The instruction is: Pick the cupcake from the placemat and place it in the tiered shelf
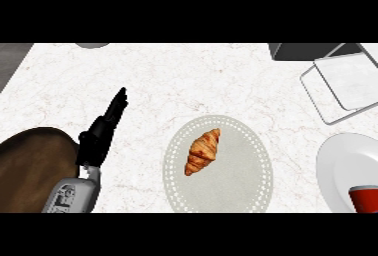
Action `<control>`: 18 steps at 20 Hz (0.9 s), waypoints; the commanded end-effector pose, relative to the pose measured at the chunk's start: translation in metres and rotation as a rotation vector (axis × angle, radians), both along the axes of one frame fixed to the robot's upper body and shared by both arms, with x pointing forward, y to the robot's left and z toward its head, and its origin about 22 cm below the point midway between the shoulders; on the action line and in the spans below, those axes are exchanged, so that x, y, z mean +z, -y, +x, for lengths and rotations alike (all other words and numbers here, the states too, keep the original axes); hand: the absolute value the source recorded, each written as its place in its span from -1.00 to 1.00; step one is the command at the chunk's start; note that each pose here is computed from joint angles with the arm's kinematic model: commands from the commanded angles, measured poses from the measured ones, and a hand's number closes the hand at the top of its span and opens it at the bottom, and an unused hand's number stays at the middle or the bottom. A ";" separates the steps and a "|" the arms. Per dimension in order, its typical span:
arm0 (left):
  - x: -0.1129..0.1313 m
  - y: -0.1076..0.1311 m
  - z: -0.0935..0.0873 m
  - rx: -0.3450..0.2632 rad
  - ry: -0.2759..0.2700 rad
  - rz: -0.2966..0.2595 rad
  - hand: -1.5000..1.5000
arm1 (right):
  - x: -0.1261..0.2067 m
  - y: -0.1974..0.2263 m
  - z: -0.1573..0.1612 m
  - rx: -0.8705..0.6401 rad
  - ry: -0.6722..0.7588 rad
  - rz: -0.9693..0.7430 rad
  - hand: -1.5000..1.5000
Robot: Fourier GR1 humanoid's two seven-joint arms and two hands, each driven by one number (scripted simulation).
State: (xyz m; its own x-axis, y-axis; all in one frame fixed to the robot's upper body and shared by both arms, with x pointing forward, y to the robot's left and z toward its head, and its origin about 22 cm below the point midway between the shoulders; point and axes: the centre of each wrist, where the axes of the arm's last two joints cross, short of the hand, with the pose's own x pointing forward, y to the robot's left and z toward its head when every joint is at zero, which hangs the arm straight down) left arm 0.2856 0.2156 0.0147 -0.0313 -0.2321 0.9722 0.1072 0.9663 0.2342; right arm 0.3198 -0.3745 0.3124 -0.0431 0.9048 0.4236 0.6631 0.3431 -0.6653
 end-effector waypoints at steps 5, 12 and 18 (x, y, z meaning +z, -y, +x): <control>0.018 -0.005 0.004 -0.008 0.001 0.008 0.00 | -0.019 0.003 0.033 0.111 0.129 0.291 1.00; -0.011 -0.005 0.000 0.005 -0.010 0.002 0.00 | -0.016 0.020 0.061 0.126 0.112 0.295 1.00; -0.001 -0.004 -0.009 -0.010 -0.004 -0.014 0.00 | -0.034 0.064 0.059 0.141 0.128 0.290 1.00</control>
State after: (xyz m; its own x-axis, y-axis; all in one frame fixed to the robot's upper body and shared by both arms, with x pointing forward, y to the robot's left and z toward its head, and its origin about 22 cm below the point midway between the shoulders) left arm 0.2838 0.2190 0.0166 -0.0310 -0.2274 0.9733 0.1074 0.9674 0.2295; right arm 0.3773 -0.4212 0.2797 -0.2152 0.7325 0.6459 0.6657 0.5940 -0.4518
